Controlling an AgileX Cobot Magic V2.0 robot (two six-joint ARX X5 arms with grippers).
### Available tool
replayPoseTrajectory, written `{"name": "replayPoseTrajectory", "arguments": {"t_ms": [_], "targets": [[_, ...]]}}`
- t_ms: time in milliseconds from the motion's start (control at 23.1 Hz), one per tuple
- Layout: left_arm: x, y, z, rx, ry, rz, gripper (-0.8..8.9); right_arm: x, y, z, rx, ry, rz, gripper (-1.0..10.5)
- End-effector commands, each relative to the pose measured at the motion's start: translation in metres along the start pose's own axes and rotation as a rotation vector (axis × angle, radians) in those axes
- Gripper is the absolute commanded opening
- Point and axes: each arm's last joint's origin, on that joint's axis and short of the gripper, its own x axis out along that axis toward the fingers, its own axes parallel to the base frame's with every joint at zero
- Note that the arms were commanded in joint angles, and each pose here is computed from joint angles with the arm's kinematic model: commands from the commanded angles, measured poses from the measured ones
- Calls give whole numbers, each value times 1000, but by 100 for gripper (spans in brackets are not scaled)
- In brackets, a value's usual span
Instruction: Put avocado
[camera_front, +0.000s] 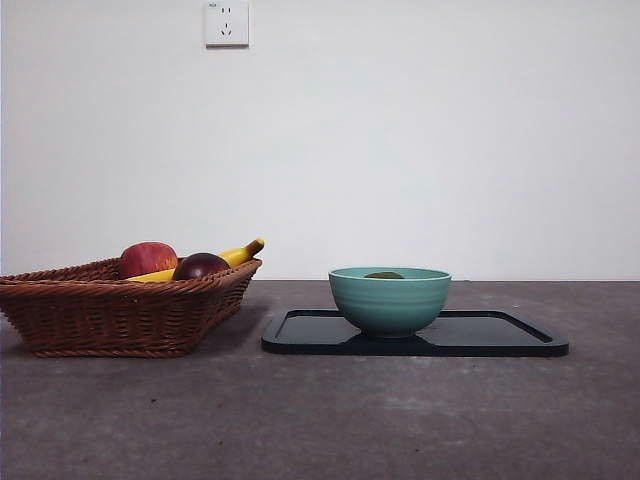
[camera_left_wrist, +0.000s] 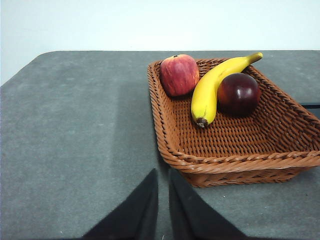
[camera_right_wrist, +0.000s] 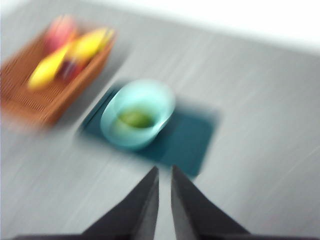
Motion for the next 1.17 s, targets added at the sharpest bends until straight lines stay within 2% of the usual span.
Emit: {"name": "replayPoseTrajectory", "arguments": {"t_ms": [43, 173, 259, 346, 475, 735, 1167], "targets": [[2, 0, -7, 6, 27, -2, 32, -4, -16, -22, -32, -187, -151, 33], [2, 0, -7, 6, 27, -2, 32, 18, -35, -79, 0, -325, -403, 33], [2, 0, -7, 6, 27, -2, 32, 37, -44, -118, 57, -396, -445, 33], [2, 0, -7, 6, 27, -2, 32, 52, -51, -144, 95, -389, -485, 33], [2, 0, -7, 6, 27, -2, 32, 66, -55, -165, 112, -346, -483, 33], [2, 0, -7, 6, 27, -2, 32, 81, -57, -189, 123, -255, -422, 33], [2, 0, -7, 5, 27, -2, 32, 82, -56, -191, 104, -228, -407, 33]]}}
